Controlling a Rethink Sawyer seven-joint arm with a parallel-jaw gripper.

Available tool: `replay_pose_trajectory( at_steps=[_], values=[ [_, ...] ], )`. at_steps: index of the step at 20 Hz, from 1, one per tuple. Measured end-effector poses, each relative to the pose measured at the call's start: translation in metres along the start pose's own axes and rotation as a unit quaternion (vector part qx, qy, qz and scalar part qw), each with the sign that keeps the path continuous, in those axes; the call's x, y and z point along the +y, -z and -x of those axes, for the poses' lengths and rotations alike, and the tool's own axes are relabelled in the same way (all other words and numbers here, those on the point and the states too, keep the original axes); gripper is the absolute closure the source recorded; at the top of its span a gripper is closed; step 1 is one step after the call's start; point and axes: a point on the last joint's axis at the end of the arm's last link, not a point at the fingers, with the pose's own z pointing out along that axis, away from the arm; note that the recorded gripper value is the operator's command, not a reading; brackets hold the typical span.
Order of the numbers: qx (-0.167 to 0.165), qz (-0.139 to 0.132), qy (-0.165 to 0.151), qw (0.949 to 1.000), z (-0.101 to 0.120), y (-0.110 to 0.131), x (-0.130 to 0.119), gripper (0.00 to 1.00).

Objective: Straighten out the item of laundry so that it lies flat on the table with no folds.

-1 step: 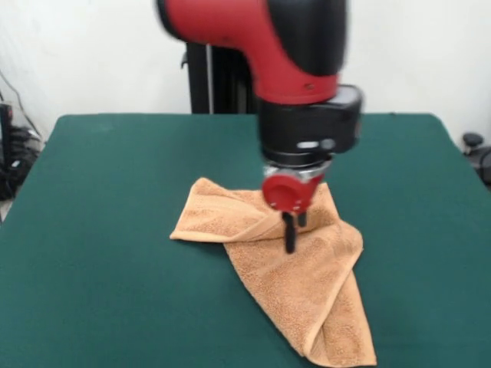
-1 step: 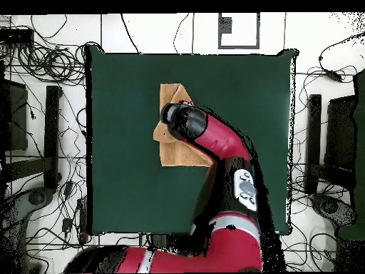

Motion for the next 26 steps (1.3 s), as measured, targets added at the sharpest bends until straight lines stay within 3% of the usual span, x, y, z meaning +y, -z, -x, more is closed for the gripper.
replay_pose_trajectory(
  at_steps=[4,7,18,26],
  values=[
    [0.012,-0.005,0.034,0.9994,0.018,-0.007,0.005,0.0],
    [0.019,-0.008,0.055,0.9983,0.017,-0.011,0.003,0.0],
    [0.039,-0.018,0.156,0.9869,-0.023,-0.026,-0.022,0.0],
    [0.057,-0.014,0.187,0.9806,-0.034,-0.029,-0.024,0.0]
  ],
)
